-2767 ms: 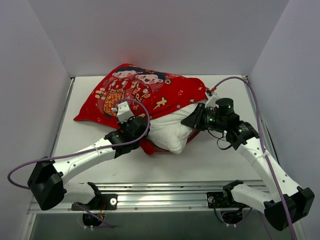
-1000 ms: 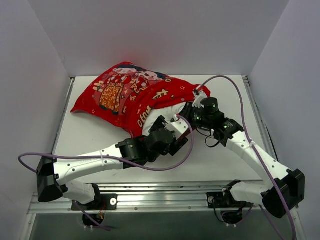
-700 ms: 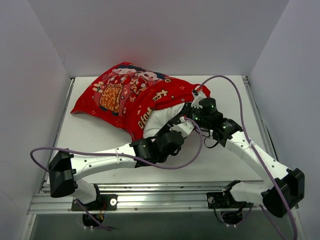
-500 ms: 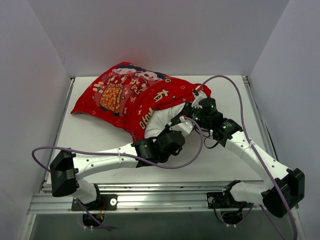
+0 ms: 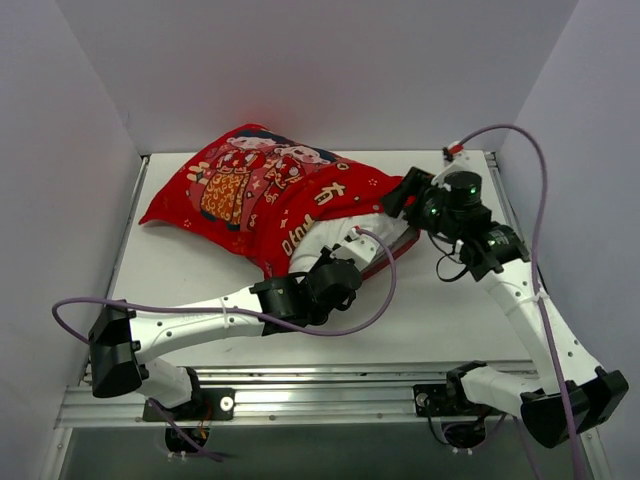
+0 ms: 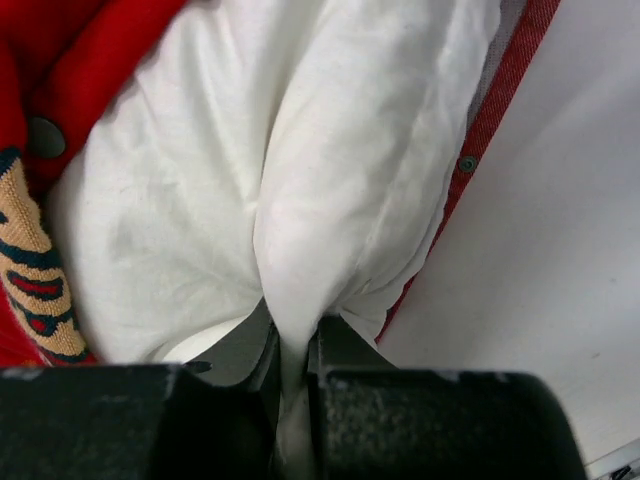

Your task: Remove the pillowcase from the pillow

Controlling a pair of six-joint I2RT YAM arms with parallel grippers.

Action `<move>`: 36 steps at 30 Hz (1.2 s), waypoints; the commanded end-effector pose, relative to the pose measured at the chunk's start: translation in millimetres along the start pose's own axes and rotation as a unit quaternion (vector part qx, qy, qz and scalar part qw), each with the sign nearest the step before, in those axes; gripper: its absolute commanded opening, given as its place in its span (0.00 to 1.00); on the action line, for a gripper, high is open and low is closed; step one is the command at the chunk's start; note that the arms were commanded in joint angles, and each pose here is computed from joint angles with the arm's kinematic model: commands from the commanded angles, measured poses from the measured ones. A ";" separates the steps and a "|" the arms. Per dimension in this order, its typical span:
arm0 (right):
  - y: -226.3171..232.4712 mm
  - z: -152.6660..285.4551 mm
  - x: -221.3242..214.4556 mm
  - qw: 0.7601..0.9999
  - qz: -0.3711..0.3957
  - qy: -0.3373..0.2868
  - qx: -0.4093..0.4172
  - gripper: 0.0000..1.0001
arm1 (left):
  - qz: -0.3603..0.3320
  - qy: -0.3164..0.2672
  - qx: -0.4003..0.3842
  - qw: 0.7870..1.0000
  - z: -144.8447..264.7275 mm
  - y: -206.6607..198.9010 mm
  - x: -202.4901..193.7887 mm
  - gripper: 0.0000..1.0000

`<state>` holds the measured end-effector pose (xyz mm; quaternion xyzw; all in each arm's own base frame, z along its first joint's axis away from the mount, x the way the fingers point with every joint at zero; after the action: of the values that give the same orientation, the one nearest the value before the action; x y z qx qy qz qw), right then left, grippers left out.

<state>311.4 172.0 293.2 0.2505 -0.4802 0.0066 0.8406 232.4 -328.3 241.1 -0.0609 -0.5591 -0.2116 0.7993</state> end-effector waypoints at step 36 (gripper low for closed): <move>-98.0 -34.4 2.8 0.982 -0.135 -0.049 -0.120 0.49 | 0.046 -0.015 -0.005 0.999 20.4 16.0 21.2 0.02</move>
<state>351.3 100.8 226.7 0.2068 -0.4554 -0.1690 0.8493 222.1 -319.3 231.3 -0.0607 -0.5292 -0.2277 0.8151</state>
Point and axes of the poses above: each gripper's point midway between its finger pads, its own z axis back along the fingers, its own y axis along the line the jaws close on, x = y × z, the point moved 1 cm from there along z, back along the fingers, and after that the axes turned 11 degrees about z, right-handed, at the moved point
